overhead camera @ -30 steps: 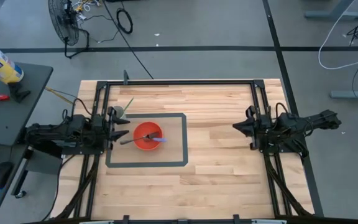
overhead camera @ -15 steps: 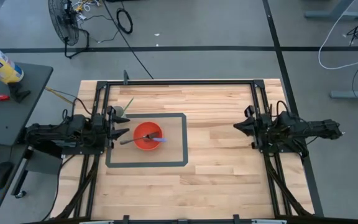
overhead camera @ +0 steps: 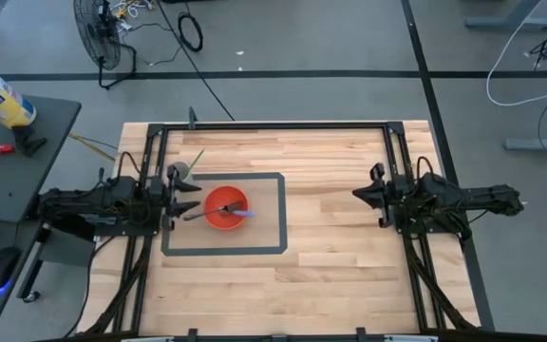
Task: Pick & Place Utensil
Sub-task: Return to Home Position
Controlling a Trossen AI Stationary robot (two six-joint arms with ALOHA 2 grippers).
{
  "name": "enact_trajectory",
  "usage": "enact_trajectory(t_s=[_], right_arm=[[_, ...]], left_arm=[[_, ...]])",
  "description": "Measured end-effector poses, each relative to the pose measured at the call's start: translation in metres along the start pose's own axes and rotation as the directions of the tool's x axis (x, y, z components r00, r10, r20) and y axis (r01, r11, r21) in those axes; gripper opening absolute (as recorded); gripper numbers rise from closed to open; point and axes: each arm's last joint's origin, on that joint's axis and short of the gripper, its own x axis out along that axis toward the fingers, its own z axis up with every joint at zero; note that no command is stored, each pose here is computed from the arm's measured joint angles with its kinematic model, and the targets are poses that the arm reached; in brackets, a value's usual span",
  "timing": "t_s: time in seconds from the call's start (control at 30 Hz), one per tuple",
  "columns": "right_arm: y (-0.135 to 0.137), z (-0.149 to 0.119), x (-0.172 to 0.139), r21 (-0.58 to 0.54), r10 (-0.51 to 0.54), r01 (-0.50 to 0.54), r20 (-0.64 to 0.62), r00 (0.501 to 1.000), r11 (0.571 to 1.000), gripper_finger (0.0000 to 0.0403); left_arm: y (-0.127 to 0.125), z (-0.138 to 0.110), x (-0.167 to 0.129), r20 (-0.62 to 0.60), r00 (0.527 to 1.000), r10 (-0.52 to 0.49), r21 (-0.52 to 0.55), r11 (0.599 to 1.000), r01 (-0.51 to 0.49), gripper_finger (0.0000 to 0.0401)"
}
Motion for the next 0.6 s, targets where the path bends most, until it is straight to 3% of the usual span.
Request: enact_trajectory(t_s=[0.1,0.23,0.6], right_arm=[[-0.0015,-0.0054,-0.0001,0.014,-0.041,0.042,-0.054,0.998,0.999,0.0014],[-0.0027,-0.0097,-0.0005,0.03,-0.075,0.078,-0.096,0.993,0.996,0.0011],[0.0009,-0.0046,-0.0001,-0.006,0.039,-0.039,-0.05,0.998,0.999,0.0009]], left_arm=[[-0.0015,-0.0001,-0.0001,-0.002,0.999,-0.045,-0.017,0.999,0.045,0.0197],[-0.0008,0.0,0.0,0.0,1.0,-0.02,-0.018,1.0,0.02,0.0197],[-0.0009,0.0011,0.0,0.011,1.0,-0.024,-0.018,1.0,0.024,0.0178]])
